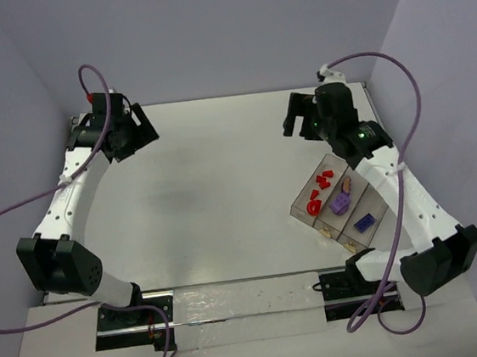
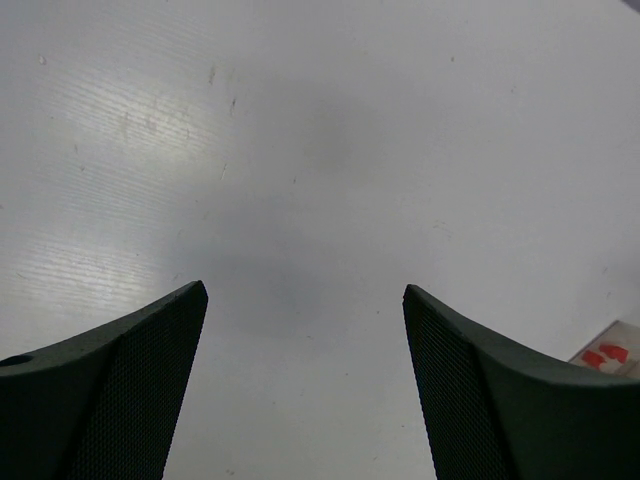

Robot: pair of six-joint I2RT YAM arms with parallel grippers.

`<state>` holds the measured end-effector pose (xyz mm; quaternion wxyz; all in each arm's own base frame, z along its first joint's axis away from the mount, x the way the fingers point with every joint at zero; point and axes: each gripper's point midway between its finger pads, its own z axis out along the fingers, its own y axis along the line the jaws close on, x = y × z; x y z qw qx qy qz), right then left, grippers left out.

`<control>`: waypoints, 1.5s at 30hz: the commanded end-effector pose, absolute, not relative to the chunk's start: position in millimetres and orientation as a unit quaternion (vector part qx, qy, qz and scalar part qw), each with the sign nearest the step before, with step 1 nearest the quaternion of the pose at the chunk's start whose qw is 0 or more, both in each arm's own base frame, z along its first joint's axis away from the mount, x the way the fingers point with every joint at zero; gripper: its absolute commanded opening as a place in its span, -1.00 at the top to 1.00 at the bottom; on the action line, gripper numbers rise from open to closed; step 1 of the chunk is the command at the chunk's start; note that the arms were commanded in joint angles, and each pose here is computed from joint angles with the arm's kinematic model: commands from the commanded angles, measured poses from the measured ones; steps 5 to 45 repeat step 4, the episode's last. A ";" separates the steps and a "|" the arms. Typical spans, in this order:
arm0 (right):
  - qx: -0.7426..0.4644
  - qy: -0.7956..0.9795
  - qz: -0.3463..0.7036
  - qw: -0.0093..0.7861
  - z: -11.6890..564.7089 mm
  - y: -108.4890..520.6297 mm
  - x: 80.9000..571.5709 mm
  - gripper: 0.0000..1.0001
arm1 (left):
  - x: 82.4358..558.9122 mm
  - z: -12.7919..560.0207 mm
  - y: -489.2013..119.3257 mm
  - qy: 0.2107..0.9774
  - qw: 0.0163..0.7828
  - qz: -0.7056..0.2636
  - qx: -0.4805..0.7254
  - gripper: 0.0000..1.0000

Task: Sort the legos into containers by color

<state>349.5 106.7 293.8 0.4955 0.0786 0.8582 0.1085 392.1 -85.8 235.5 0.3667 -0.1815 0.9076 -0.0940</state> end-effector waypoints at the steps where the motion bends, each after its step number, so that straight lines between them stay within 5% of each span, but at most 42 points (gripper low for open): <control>1: 0.045 0.849 0.153 0.504 292.5 147.4 362.4 -0.99 | 380.0 286.2 -90.9 0.876 0.423 -0.147 -0.182 -0.73; 45: 0.044 0.854 0.163 0.491 279.2 161.4 367.5 -1.00 | 374.5 289.2 -97.7 0.870 0.426 -0.172 -0.179 -0.73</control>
